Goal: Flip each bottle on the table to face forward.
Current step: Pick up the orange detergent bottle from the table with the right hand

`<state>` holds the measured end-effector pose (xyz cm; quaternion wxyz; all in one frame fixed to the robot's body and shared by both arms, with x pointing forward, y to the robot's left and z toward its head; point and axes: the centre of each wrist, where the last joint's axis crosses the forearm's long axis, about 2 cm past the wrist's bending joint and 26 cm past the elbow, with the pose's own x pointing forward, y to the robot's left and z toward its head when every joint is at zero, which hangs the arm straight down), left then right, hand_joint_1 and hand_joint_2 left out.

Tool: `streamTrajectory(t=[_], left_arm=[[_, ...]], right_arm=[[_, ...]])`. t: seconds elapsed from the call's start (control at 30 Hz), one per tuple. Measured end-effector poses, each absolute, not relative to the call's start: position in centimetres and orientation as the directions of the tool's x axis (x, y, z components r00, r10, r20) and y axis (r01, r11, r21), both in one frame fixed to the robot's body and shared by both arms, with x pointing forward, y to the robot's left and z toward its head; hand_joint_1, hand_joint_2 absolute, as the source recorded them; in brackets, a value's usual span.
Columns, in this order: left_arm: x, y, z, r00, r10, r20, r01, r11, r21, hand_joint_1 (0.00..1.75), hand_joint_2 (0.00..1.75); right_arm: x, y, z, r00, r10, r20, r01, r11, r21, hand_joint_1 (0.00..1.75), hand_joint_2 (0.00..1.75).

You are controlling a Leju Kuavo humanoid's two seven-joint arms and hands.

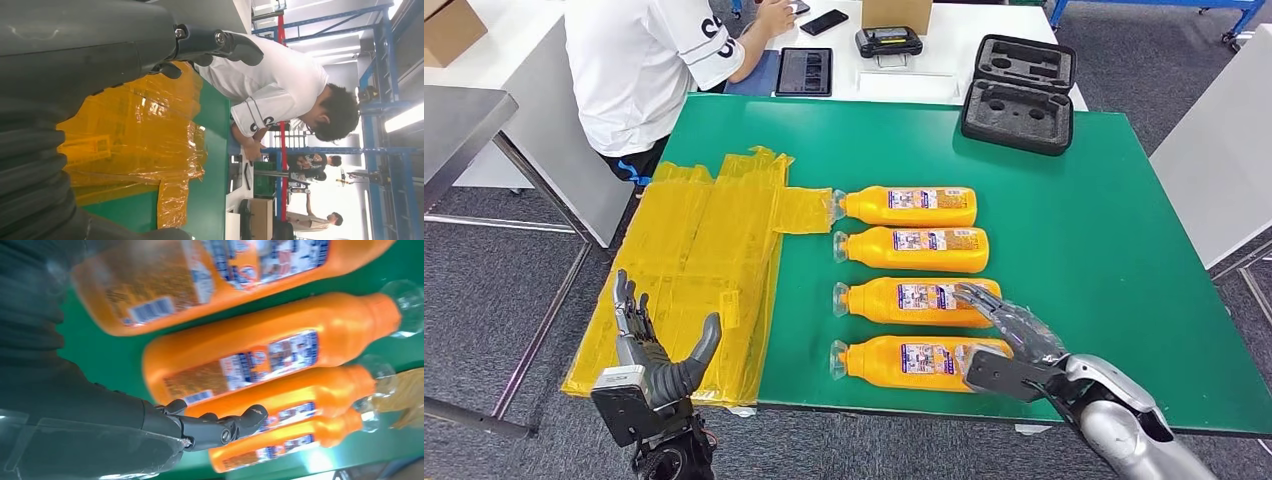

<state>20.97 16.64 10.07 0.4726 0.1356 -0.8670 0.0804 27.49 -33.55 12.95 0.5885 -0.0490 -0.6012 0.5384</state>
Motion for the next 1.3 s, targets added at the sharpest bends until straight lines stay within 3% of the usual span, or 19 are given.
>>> streamTrajectory(t=[0.4,1.3], left_arm=[[20.9,16.7,10.1,-0.517,-0.171,0.839,-0.317,0.948,-0.002,0.00,1.75],[20.4,17.0,9.6,-0.501,-0.195,0.843,-0.337,0.941,0.018,0.00,1.75]], right_arm=[[28.8,-30.9,12.8,-0.344,0.669,0.659,-0.598,0.385,-0.703,0.00,1.75],[31.3,-30.3,12.9,-0.342,0.672,0.657,-0.631,0.354,-0.690,0.00,1.75]])
